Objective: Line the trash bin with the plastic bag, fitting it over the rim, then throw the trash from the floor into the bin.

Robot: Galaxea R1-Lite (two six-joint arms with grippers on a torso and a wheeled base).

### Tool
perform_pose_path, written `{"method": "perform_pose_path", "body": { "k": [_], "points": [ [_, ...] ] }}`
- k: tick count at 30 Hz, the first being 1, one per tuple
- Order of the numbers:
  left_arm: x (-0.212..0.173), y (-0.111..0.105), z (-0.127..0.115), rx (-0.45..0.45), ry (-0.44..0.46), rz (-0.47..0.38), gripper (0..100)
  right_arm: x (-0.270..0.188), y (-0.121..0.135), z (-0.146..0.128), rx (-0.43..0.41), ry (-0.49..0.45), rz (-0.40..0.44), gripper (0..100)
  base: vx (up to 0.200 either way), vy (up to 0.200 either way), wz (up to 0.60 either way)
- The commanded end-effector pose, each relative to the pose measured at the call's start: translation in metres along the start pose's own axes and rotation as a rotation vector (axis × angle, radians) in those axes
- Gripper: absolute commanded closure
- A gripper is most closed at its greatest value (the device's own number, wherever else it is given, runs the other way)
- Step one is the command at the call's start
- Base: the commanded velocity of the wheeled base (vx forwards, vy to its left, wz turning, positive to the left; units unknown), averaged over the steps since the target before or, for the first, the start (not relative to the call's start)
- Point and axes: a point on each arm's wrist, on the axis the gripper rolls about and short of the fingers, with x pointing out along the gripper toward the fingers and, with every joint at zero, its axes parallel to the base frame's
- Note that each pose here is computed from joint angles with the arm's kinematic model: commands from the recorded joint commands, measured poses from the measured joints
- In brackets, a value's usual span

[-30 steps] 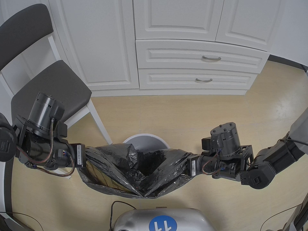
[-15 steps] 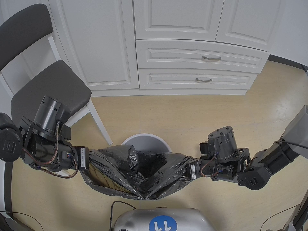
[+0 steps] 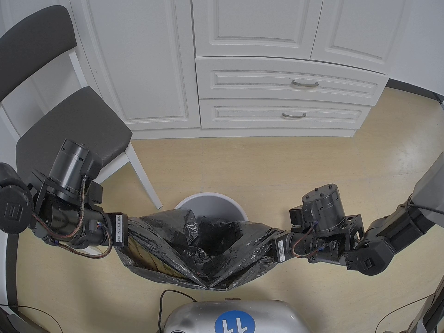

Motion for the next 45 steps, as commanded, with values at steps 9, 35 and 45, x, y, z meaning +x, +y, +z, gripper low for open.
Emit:
{"method": "perform_pose_path", "body": {
  "k": [9,35,45],
  "points": [
    [-0.002,-0.002,-0.002,0.009,0.001,-0.009,100,-0.007,0.002,0.003,-0.013,-0.007,0.007,100,0.000,0.000,0.00],
    [-0.014,-0.007,-0.006,0.030,-0.031,-0.050,100,-0.012,-0.007,0.003,0.004,-0.017,-0.019,100,0.000,0.000,0.00],
    [-0.014,-0.008,-0.007,0.032,-0.029,-0.050,100,-0.016,-0.011,0.006,-0.002,-0.030,-0.038,100,0.000,0.000,0.00]
  ]
}}
